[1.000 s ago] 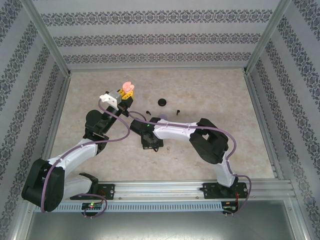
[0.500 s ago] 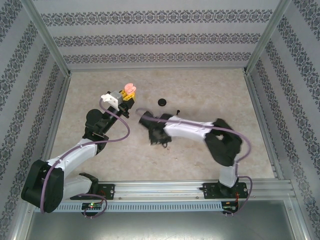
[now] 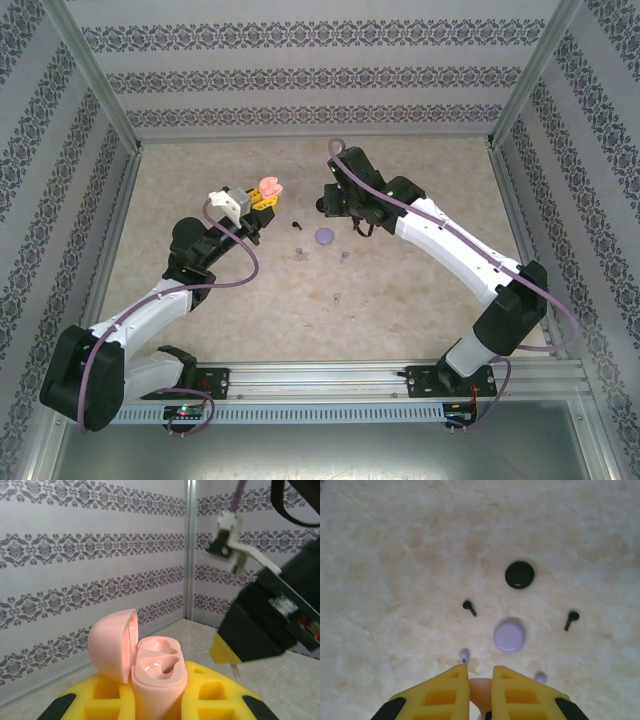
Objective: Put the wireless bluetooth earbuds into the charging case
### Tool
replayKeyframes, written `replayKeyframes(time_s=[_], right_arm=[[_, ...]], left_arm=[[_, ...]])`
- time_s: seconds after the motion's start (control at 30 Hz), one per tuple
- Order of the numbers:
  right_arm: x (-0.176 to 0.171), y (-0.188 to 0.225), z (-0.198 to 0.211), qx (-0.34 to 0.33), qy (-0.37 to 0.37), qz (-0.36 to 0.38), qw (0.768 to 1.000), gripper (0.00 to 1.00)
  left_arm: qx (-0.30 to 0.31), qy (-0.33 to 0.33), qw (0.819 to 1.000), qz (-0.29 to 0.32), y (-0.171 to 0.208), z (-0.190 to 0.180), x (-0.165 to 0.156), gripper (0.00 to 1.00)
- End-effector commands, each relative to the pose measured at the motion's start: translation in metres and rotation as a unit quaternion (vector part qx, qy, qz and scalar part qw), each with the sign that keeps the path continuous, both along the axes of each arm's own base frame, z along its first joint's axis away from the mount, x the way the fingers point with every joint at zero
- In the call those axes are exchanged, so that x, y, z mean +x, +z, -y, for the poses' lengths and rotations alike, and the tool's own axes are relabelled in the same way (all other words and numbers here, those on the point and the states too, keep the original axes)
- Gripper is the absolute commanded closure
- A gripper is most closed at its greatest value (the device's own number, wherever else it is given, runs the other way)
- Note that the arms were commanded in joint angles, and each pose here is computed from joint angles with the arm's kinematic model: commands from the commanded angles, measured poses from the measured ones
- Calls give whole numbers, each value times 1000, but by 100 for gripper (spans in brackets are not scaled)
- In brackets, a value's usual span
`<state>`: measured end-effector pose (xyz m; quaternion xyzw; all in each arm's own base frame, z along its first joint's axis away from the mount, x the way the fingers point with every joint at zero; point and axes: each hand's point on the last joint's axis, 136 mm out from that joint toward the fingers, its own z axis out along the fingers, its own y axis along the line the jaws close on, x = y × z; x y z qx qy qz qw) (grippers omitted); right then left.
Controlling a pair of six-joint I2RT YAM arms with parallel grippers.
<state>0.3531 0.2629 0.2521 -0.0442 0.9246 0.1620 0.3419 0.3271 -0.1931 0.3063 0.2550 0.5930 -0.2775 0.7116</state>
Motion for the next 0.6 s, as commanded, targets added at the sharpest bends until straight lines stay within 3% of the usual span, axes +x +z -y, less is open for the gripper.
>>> replayKeyframes(time_s=[0.0, 0.27, 0.57], right_arm=[[-1, 50, -11, 24, 52, 74, 996, 87], [-20, 97, -21, 53, 113, 161, 979, 86], [-44, 122, -54, 68, 178, 254, 948, 85]], left_arm=[[11, -35, 999, 12, 7, 11, -3, 100], [65, -10, 997, 38, 4, 19, 10, 100], [96, -61, 992, 47, 4, 42, 8, 100]])
